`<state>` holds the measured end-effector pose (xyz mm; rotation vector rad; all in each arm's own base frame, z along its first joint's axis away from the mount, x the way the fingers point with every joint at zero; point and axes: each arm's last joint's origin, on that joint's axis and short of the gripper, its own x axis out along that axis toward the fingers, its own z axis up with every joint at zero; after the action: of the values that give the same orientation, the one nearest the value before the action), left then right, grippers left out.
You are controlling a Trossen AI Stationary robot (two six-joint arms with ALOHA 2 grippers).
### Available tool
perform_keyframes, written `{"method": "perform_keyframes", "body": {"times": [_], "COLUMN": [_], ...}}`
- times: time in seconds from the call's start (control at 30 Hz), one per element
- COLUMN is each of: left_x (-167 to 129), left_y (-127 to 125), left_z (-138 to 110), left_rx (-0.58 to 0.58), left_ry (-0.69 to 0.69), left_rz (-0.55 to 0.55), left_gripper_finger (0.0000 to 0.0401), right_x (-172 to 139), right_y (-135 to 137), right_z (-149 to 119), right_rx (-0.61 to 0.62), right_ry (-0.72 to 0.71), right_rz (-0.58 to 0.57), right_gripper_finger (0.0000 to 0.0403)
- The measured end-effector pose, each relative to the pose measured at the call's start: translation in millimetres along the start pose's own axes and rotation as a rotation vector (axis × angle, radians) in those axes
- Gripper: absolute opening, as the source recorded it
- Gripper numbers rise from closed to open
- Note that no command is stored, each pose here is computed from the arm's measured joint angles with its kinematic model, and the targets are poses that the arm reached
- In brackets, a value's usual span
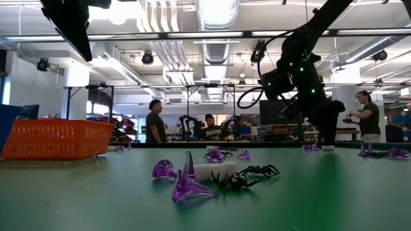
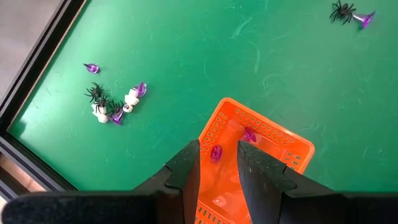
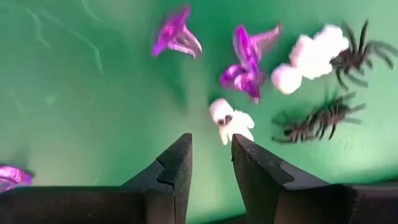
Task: Sort Halloween decoration
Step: Put the white skeleton toy into the yellow bin
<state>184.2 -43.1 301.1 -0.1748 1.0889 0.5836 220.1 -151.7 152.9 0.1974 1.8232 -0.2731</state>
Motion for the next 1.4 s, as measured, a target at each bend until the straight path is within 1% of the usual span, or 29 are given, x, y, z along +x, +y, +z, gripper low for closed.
{"method": "perform_keyframes", "body": {"times": [0.23, 0.43, 0.53, 0.73, 0.9, 1.0, 1.2, 1.4], "left_x": [0, 0, 0, 0, 0, 0, 0, 0], "left_y": [-1, -1, -1, -1, -1, -1, -1, -1], "left_z": [-1, -1, -1, -1, -1, -1, -1, -1], "left_rx": [-0.007, -0.009, -0.009, -0.009, -0.009, -0.009, -0.009, -0.009], "left_ry": [0.020, 0.020, 0.020, 0.020, 0.020, 0.020, 0.020, 0.020], "left_rz": [-0.022, -0.022, -0.022, -0.022, -0.022, -0.022, -0.022, -0.022], "left_gripper_finger": [0.0089, 0.0089, 0.0089, 0.0089, 0.0089, 0.0089, 0.0089, 0.0089], "right_x": [2, 4, 7, 18, 23, 24, 24, 21], "right_y": [-10, -16, -15, -19, -23, -25, -28, -27], "right_z": [3, 0, -2, -5, -8, -8, -9, -13], "right_rx": [0.028, 0.072, 0.080, 0.107, 0.208, 0.261, 0.349, 0.435], "right_ry": [-0.036, -0.033, -0.038, -0.048, -0.065, -0.065, -0.060, -0.041], "right_rz": [-0.038, -0.016, 0.027, 0.023, 0.036, 0.044, 0.050, 0.055], "right_gripper_finger": [0.0107, 0.0109, 0.0109, 0.0109, 0.0106, 0.0088, 0.0023, 0.0015]}}
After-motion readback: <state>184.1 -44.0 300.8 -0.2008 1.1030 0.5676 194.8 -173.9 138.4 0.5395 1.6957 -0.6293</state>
